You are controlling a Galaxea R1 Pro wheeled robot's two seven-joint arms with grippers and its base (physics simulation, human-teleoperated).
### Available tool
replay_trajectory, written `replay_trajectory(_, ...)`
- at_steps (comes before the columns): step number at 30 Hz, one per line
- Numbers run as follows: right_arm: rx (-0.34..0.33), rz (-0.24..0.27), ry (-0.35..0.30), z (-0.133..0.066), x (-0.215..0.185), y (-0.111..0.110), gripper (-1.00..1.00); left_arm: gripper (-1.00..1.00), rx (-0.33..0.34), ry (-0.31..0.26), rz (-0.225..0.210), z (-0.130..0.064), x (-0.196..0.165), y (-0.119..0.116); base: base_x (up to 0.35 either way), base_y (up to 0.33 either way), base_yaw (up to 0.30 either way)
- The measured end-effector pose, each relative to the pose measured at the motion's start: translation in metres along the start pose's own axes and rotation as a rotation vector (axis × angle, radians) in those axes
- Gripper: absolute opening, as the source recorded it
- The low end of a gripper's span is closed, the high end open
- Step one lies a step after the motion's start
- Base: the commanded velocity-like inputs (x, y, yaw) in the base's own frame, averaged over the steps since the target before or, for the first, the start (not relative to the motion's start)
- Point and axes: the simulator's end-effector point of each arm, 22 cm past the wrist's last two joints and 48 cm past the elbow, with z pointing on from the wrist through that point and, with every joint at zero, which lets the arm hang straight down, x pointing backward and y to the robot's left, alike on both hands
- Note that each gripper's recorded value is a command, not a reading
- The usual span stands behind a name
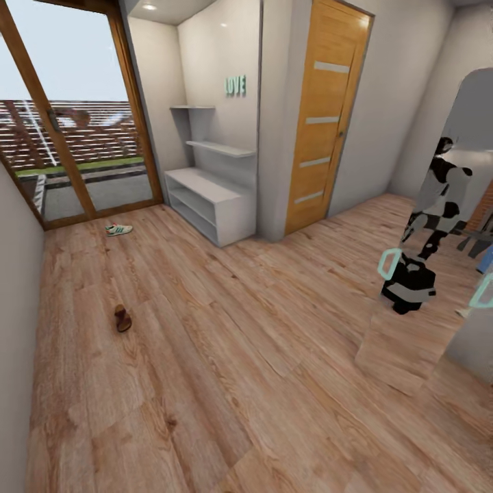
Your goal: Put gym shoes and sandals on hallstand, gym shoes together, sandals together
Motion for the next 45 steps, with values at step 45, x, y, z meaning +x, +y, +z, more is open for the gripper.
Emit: replay_trajectory(45,0.000,0.000,0.000,0.0000,0.0000,0.0000,1.00,1.00,-0.003,-0.001,-0.002,0.0001,-0.0003,0.0017,0.000,-0.273,0.002)
